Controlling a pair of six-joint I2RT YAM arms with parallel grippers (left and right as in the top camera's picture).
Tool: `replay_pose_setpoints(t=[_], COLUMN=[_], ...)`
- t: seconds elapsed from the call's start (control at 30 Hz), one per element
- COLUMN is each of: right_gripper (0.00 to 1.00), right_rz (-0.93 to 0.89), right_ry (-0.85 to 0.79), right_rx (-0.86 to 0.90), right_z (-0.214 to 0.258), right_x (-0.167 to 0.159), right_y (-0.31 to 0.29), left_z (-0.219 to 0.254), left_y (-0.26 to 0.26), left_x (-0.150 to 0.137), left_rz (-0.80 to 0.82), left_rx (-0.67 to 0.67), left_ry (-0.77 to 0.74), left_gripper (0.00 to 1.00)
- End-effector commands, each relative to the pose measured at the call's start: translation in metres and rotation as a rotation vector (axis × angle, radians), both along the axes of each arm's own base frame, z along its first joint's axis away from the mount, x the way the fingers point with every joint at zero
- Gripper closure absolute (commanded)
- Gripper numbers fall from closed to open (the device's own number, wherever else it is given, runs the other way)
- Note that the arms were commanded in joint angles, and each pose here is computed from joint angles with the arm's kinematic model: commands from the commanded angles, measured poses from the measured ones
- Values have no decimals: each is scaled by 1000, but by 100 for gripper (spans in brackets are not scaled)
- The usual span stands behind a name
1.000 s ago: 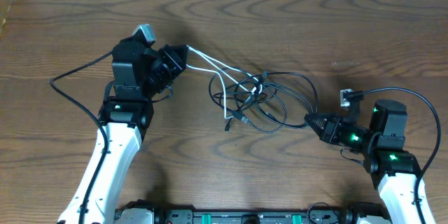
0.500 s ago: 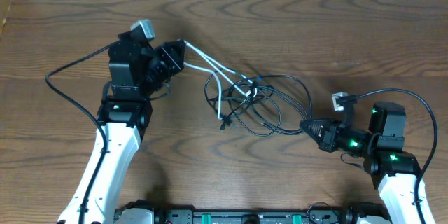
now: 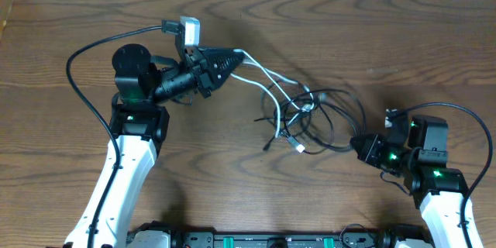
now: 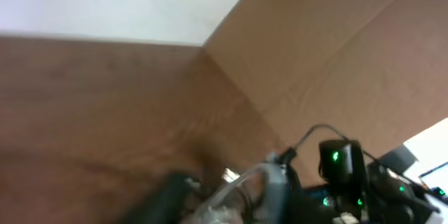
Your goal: Untangle cables
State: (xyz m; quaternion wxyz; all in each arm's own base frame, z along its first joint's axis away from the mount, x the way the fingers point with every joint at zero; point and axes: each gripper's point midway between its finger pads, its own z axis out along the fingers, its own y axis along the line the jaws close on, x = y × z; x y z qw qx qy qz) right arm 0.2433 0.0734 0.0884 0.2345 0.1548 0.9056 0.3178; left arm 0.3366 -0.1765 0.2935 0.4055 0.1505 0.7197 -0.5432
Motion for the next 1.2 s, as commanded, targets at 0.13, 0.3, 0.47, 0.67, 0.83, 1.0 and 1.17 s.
replay_pose_setpoints(t=[0.13, 0.3, 0.47, 0.67, 0.83, 1.0, 1.17], right_gripper=[99, 99, 99, 99, 99, 99, 99], right_rz=[207, 114, 105, 104, 97, 29, 25], right_ry=[-229, -156, -134, -133, -115, -39, -27], right_rx=[206, 139, 137, 137, 132, 56, 52], right_z=[60, 43, 39, 39, 36, 18, 16], right_x=[12, 14, 12, 12, 10, 5, 3], right_y=[37, 24, 23, 23, 22, 8, 7], left_z=[-23, -79, -114, -121, -125, -123, -122], left_y=[-29, -18, -4, -23, -25, -49, -84], left_x=[-31, -12, -7, -16, -15, -30, -42], left_rz=[-160, 59, 234, 249, 361, 290, 140], left_rx=[122, 359, 530, 612, 737, 728, 699], left_ry=[-63, 65, 187, 158, 88, 57, -34], left_gripper=[4, 4, 4, 4, 1, 1, 23])
